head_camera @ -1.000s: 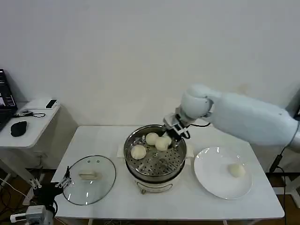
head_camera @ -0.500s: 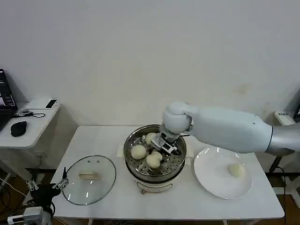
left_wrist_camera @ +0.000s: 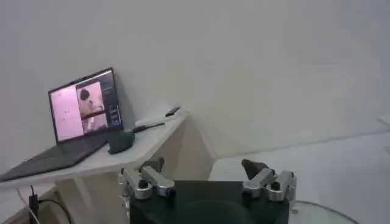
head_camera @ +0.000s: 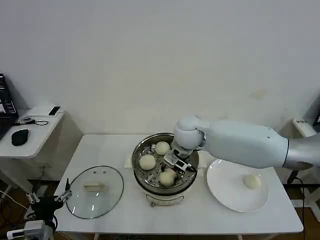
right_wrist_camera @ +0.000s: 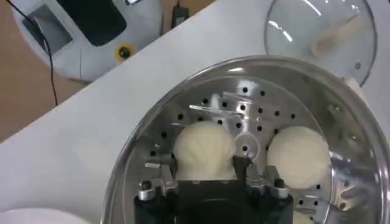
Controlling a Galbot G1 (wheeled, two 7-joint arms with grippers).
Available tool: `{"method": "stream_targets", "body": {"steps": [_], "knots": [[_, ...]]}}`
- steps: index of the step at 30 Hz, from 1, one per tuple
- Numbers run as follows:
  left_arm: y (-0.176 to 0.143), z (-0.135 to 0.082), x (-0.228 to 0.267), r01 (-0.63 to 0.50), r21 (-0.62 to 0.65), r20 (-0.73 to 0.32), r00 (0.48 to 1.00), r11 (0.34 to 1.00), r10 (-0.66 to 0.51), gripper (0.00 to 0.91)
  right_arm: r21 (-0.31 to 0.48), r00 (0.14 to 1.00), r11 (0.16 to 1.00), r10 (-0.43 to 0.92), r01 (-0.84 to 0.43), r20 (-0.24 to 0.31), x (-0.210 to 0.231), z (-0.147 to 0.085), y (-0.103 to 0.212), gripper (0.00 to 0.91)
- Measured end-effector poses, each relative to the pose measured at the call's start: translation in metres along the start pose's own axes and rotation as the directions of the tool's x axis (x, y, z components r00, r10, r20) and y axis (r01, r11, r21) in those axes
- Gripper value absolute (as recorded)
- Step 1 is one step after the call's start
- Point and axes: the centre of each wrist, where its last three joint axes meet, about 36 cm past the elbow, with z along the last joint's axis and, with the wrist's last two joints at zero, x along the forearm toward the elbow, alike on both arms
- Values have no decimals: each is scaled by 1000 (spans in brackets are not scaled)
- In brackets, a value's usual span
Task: Take steamed baozi put them in steamer then cover it.
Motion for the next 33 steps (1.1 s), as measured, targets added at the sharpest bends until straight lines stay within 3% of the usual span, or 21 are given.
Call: {"method": "stream_targets", "body": {"steps": [9,21,27,33], "knots": [[0,-1,-1,-3,-1,6,1000,1000,3,907,-2,999,999,35,-35,-10,11,7,0,907],[-3,-3,-6,-23,-8,15,1000,1000,23,907,-92,984,980,171,-175,-55,64,37,-1,907],[-2,-3,-11,-30,-12,14,999,999,30,907,-160,973,962,210,-223,-90,88,53,22,907],[-2,-3,-15,-48,-21,17,999,999,48,907,-288,960,919,234,-271,-155,108,84,75,907]]}}
